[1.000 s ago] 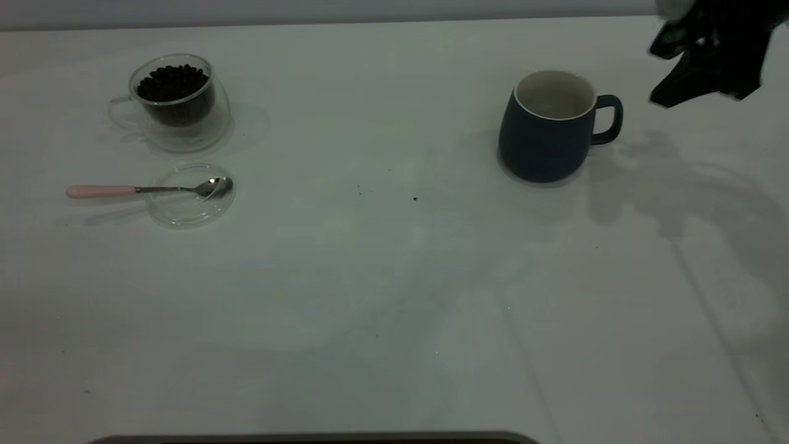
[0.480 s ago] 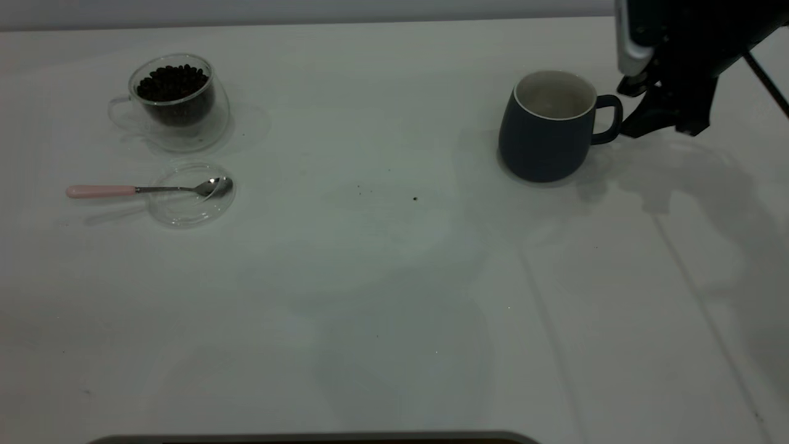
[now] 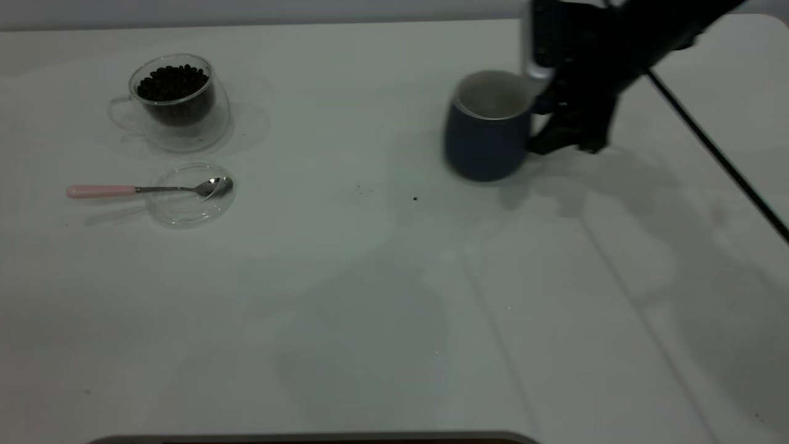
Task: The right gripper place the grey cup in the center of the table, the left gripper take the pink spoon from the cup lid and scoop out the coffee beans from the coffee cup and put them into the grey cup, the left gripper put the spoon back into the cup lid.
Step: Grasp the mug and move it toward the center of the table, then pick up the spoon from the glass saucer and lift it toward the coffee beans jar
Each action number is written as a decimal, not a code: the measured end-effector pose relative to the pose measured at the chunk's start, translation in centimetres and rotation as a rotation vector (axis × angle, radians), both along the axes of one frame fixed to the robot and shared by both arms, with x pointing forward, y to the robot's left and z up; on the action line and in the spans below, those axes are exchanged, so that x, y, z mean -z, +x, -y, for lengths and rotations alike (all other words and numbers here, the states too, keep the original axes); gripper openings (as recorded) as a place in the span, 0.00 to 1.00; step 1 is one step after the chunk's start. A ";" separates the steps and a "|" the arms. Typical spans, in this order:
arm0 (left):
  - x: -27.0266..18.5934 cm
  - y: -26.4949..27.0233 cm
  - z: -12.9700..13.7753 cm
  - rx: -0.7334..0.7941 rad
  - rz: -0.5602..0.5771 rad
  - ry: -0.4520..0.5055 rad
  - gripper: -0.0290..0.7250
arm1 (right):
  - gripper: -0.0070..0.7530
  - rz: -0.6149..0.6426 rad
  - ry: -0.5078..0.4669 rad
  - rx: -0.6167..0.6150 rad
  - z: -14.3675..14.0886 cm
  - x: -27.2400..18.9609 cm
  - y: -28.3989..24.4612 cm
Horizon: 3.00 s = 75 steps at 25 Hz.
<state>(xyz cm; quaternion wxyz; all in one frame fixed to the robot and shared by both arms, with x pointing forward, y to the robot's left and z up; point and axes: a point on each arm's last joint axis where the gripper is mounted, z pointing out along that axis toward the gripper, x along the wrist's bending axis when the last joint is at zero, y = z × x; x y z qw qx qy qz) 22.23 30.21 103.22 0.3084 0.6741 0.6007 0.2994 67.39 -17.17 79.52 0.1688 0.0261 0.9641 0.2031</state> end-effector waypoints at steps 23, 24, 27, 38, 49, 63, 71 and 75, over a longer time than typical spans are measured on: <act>0.0 0.0 0.0 0.000 0.000 0.000 0.73 | 0.62 -0.310 0.311 0.705 -1.6 -7.9 -7.2; 0.0 0.0 0.0 0.000 0.000 0.000 0.73 | 0.62 -0.361 0.321 0.703 -1.7 -9.4 -8.8; 0.0 0.0 0.0 -0.001 0.000 0.001 0.73 | 0.62 -0.525 0.205 0.670 -1.0 -12.6 -14.5; 0.0 0.0 0.0 0.000 0.000 0.002 0.73 | 0.62 -0.559 -0.210 1.245 7.7 -16.5 -28.6; 0.0 0.0 0.0 0.000 0.000 0.002 0.73 | 0.62 -0.241 0.113 1.344 11.7 -21.8 -34.1; 0.0 0.0 0.0 0.000 0.000 0.002 0.73 | 0.62 0.201 0.577 1.374 13.8 -24.5 -42.5; 0.0 0.0 0.0 -0.001 0.000 0.001 0.73 | 0.62 0.244 0.621 1.361 13.9 -24.5 -43.5; 0.0 0.0 0.0 -0.001 0.000 0.001 0.73 | 0.62 0.244 0.620 1.361 13.9 -24.5 -43.4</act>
